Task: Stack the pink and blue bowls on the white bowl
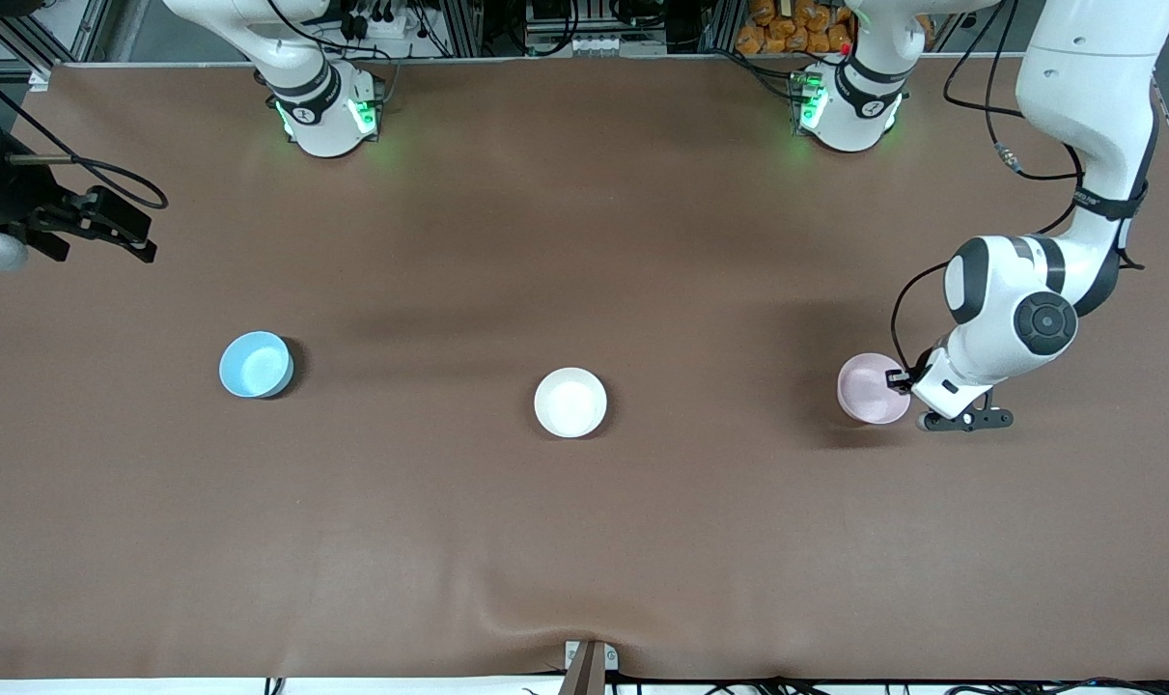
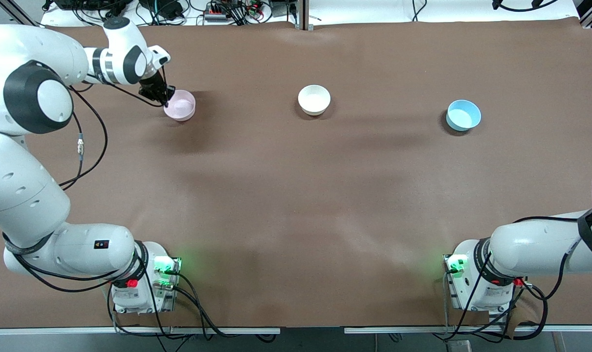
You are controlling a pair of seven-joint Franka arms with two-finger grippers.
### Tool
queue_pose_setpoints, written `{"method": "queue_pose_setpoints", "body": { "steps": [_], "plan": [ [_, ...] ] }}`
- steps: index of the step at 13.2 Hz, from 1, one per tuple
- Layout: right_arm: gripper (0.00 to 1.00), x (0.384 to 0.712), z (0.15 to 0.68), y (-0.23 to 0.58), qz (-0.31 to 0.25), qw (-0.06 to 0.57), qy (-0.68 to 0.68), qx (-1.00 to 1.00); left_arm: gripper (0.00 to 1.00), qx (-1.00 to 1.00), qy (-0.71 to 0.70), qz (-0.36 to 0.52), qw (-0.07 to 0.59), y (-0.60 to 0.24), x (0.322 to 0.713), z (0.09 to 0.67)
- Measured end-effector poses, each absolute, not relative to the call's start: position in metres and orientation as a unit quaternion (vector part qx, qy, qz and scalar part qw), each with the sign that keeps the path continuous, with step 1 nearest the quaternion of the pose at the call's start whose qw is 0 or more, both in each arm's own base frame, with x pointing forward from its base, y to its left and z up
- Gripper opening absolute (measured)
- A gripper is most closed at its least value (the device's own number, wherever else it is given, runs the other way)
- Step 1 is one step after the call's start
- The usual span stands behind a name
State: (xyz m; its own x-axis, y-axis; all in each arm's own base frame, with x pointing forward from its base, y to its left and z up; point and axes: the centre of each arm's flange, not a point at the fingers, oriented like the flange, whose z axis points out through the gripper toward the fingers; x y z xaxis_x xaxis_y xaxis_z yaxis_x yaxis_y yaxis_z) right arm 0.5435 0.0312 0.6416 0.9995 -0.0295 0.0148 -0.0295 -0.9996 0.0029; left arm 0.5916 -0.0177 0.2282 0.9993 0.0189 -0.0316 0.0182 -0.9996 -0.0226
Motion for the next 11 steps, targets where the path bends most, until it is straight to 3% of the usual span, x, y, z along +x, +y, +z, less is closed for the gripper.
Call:
{"method": "queue_pose_setpoints", "body": {
  "steps": [7, 11],
  "plan": [
    [1.00, 0.544, 0.642, 0.032, 0.008, 0.002, -0.014, 1.000, 0.03, -0.996, 0.066, -0.059, -0.030, -0.130, 0.618, 0.303],
    [1.00, 0.544, 0.642, 0.032, 0.009, 0.001, -0.014, 1.000, 0.03, -0.996, 0.055, -0.054, -0.054, -0.201, 0.615, 0.331]
  ]
}}
